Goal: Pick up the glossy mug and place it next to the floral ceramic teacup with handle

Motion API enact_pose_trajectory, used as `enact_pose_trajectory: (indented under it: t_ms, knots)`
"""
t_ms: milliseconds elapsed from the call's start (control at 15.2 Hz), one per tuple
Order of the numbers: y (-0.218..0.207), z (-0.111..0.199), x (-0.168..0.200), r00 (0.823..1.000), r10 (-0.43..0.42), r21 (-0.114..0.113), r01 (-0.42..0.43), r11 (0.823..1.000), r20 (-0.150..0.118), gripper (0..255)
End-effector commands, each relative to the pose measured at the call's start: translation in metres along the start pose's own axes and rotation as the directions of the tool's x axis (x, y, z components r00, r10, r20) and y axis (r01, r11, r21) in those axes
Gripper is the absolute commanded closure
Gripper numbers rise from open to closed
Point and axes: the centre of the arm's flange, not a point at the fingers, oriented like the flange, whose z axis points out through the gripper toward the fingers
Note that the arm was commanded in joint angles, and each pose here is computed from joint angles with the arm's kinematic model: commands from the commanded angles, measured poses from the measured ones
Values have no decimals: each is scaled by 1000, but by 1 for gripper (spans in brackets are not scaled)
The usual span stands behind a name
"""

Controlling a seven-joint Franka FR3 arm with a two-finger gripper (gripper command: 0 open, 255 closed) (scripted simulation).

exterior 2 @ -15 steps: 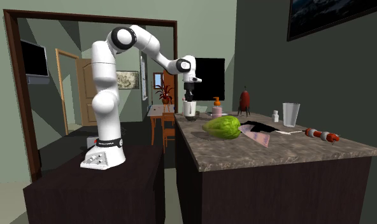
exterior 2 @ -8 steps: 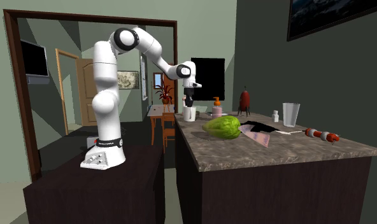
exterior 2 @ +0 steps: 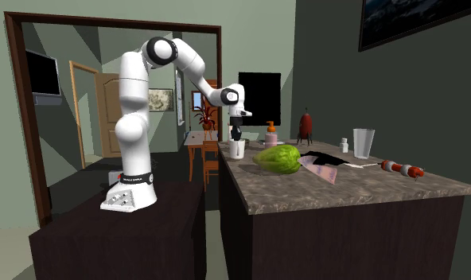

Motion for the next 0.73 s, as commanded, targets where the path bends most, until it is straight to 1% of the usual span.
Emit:
enact_pose_trajectory:
  t_ms: [0, 330, 396, 660]
  knots:
    - [-1, 3, 0, 1000, 0, 0, 0, 1000, -1, 255]
    - [-1, 3, 0, 1000, 0, 0, 0, 1000, -1, 255]
    - [-1, 3, 0, 1000, 0, 0, 0, 1000, -1, 0]
    - [-1, 3, 0, 1000, 0, 0, 0, 1000, -1, 0]
